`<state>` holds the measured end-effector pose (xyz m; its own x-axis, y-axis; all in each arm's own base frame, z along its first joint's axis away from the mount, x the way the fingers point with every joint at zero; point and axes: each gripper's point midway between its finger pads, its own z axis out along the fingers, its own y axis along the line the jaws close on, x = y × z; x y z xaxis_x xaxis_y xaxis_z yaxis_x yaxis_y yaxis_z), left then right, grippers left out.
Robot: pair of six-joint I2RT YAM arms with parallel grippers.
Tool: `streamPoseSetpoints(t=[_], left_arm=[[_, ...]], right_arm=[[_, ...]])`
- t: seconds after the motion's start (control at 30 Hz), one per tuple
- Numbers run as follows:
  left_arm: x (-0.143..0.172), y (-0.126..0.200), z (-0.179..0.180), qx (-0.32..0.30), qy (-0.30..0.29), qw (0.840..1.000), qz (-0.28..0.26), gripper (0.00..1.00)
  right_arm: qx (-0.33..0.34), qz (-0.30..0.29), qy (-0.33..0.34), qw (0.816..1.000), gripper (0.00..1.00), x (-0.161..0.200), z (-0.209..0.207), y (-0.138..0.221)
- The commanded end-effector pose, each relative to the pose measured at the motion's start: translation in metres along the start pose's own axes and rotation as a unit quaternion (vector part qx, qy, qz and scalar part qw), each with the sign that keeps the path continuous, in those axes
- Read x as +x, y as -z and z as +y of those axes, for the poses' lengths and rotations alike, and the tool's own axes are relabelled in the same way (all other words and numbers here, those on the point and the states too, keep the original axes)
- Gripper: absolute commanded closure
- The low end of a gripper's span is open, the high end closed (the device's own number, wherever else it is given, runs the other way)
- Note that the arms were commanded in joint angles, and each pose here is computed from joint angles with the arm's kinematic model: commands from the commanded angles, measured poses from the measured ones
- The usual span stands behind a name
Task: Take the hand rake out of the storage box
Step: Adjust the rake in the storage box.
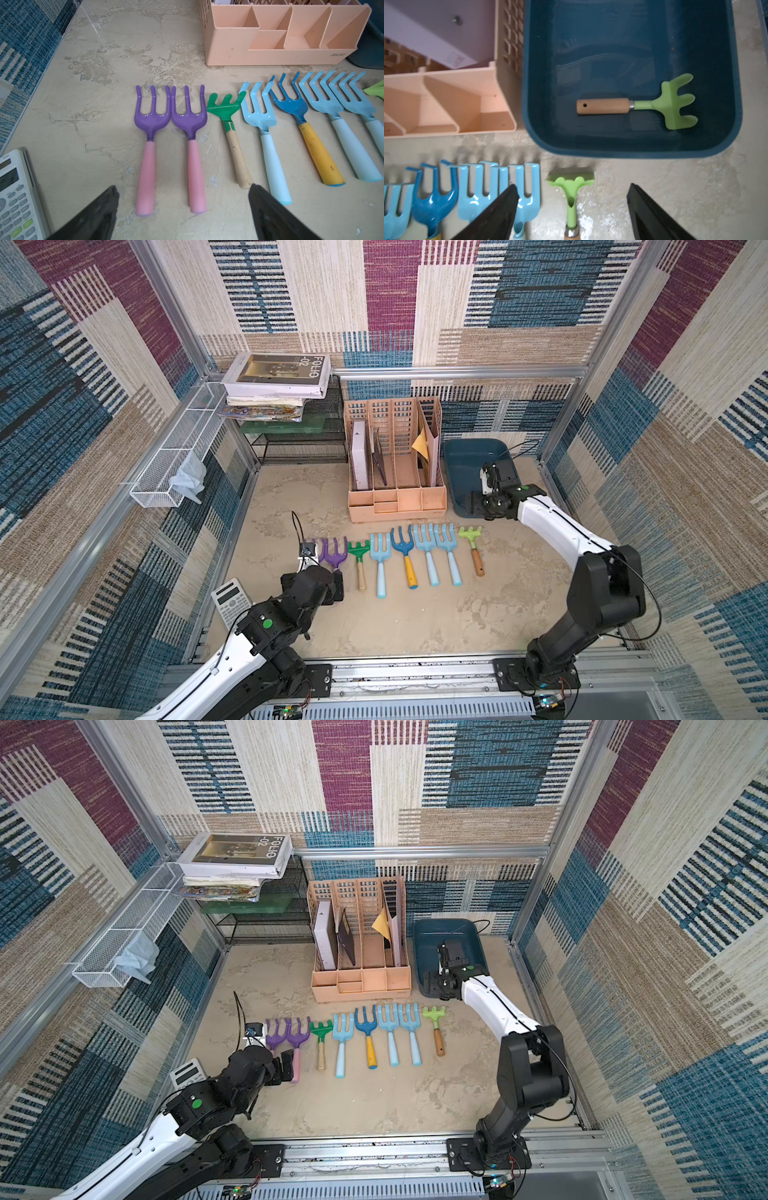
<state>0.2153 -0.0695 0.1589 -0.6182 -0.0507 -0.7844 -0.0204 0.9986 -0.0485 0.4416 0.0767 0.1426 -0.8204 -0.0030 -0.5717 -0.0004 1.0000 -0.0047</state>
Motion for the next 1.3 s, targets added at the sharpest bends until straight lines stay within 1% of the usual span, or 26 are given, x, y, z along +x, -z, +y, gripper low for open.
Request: streamPoseSetpoints(t=[0.0, 0.1, 0.27, 0.37, 0.43, 0.53, 0.7, 0.77, 0.93, 1.1, 1.17, 1.27], left_arm=[[-0.004, 0.000, -0.002, 0.007, 0.007, 1.000, -0.008, 0.01], [-0.004, 0.000, -0.002, 0.005, 0.006, 1.000, -0.008, 0.01], [-0.004, 0.000, -0.001, 0.001, 0.004, 1.000, -0.008, 0.01], [-0.004, -0.001, 0.000, -0.003, 0.003, 1.000, -0.008, 0.01], [-0.004, -0.001, 0.000, -0.005, 0.003, 1.000, -0.007, 0.01], [-0.004, -0.001, 0.000, -0.005, 0.003, 1.000, -0.007, 0.01], [-0.004, -0.002, 0.001, -0.008, 0.002, 1.000, -0.007, 0.01], [-0.004, -0.002, 0.002, -0.010, 0.002, 1.000, -0.007, 0.01], [-0.004, -0.002, 0.003, -0.016, 0.000, 1.000, -0.007, 0.01], [-0.005, -0.003, 0.006, -0.027, -0.003, 1.000, -0.006, 0.01], [-0.006, -0.003, 0.008, -0.035, -0.004, 0.999, -0.007, 0.01], [-0.006, -0.006, 0.009, -0.044, -0.010, 0.999, -0.005, 0.01]], right_arm=[[0.006, 0.036, 0.021, 0.999, 0.15, -0.002, -0.014, -0.023], [0.000, 0.063, 0.040, 0.997, 0.15, -0.003, -0.023, -0.044], [-0.014, 0.108, 0.055, 0.993, 0.13, 0.001, -0.036, -0.069], [-0.059, 0.136, 0.072, 0.986, 0.14, 0.008, -0.025, -0.080], [-0.072, 0.151, 0.087, 0.982, 0.14, 0.015, -0.020, -0.086], [-0.061, 0.170, 0.096, 0.979, 0.14, 0.021, -0.024, -0.098], [-0.012, 0.195, 0.099, 0.976, 0.15, 0.020, -0.039, -0.120], [-0.007, 0.196, 0.099, 0.976, 0.16, 0.015, -0.040, -0.129], [-0.013, 0.169, 0.090, 0.982, 0.16, -0.010, -0.037, -0.144], [-0.017, 0.133, 0.078, 0.988, 0.16, -0.038, -0.036, -0.158], [-0.034, 0.114, 0.074, 0.990, 0.16, -0.051, -0.032, -0.162], [-0.050, 0.091, 0.051, 0.993, 0.18, -0.071, -0.027, -0.154]])
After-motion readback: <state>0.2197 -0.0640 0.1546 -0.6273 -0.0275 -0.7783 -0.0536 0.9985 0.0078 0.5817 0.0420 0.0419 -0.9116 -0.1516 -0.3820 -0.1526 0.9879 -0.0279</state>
